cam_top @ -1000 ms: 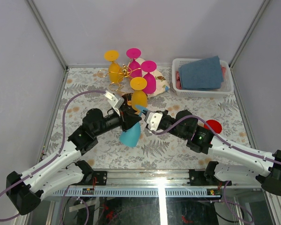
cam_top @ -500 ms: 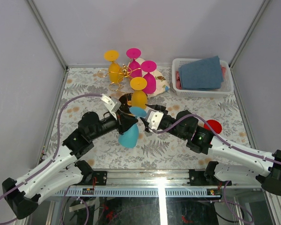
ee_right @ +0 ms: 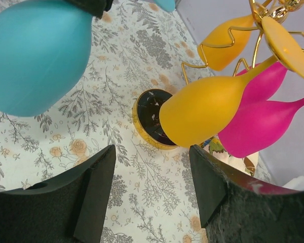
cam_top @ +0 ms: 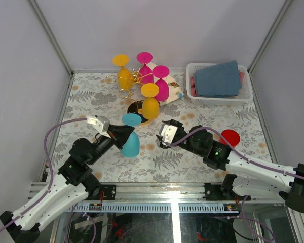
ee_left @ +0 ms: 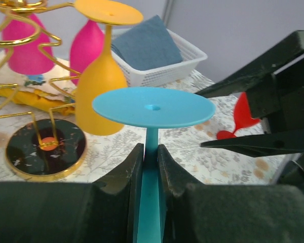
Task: Place the wine glass upside down on the wine glass rack
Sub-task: Turn the wine glass upside down at the wine rack.
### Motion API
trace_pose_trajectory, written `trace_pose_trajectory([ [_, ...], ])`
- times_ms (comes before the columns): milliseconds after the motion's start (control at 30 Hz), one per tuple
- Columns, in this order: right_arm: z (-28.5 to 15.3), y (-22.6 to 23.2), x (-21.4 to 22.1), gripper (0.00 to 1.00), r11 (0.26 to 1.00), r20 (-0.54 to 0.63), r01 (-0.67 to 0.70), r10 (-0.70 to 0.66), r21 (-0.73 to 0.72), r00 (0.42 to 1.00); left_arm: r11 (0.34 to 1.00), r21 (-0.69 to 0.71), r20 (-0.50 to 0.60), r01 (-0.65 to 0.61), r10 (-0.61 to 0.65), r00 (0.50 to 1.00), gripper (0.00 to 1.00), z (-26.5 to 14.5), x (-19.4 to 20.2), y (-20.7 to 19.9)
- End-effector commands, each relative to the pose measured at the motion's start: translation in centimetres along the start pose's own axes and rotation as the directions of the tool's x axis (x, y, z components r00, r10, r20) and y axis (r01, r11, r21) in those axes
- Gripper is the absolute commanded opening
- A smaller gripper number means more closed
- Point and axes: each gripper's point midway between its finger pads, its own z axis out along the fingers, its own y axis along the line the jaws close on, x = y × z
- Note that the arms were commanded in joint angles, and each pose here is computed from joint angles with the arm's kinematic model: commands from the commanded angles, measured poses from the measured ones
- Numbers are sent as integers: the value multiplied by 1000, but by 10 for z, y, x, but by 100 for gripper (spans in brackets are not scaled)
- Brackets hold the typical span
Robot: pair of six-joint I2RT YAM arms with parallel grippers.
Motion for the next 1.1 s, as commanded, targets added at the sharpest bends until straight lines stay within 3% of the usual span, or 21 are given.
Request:
trace_pose_trajectory([
  [0,-4,-4,-12,67,1000,26,-27,26,12,999,988,-143,181,-62,88,979,0,-2,-33,26],
  [533,-17,15,2,67,994,-44,-81,78,-71,996,912,-377,375,-160,308,874,0,-6,-83,72],
  [867,-27,18,0,67,989,-64,-107,101,-101,993,921,-339,462,-193,341,818,0,-3,-109,97],
  [1067,-30,18,0,67,988,-64,-117,111,-100,992,916,-286,438,-280,385,812,0,-2,-115,107],
])
